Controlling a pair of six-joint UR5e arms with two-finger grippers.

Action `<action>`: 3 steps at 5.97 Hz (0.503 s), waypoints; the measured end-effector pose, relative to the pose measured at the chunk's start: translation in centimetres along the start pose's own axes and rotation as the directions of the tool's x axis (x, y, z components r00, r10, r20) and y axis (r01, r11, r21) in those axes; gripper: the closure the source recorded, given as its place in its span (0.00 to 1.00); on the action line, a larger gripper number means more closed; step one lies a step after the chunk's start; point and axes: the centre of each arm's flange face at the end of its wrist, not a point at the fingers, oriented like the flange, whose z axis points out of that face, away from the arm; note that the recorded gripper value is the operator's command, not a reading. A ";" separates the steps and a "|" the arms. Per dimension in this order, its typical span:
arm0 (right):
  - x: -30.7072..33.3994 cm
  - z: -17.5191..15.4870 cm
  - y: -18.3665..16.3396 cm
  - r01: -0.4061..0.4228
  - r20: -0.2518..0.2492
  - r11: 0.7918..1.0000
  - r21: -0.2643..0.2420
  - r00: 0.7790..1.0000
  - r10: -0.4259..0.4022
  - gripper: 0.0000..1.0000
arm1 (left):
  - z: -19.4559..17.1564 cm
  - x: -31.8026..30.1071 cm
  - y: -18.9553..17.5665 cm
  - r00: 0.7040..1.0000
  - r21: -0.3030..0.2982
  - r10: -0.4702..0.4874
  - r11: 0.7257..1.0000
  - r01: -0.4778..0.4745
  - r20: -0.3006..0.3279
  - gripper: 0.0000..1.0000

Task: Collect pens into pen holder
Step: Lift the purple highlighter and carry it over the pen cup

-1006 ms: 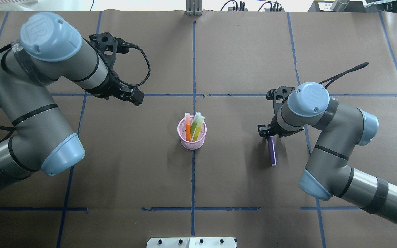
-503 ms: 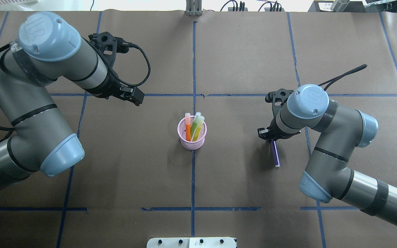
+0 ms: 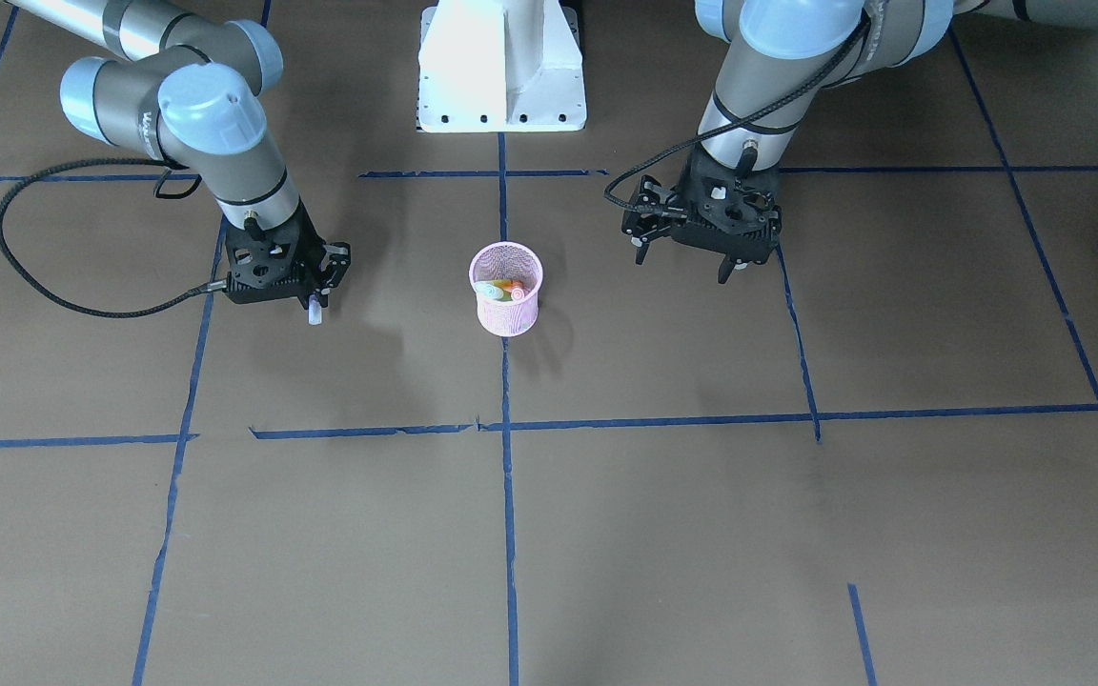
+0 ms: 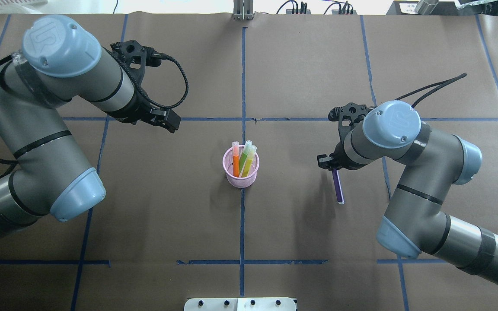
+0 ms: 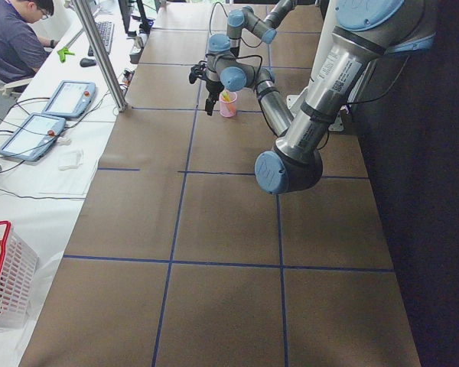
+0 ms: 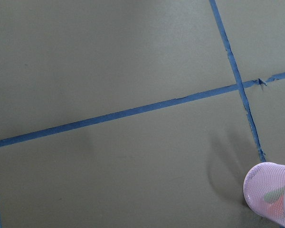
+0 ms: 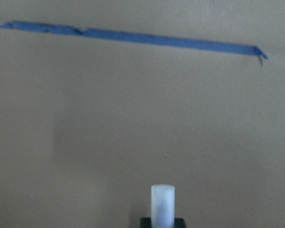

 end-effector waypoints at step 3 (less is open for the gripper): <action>-4.9 -9.2 -2.7 -0.010 0.050 0.940 0.342 0.999 -0.008 1.00 | 0.4 0.0 0.0 1.000 -0.005 0.001 1.000 -0.001 0.004 0.00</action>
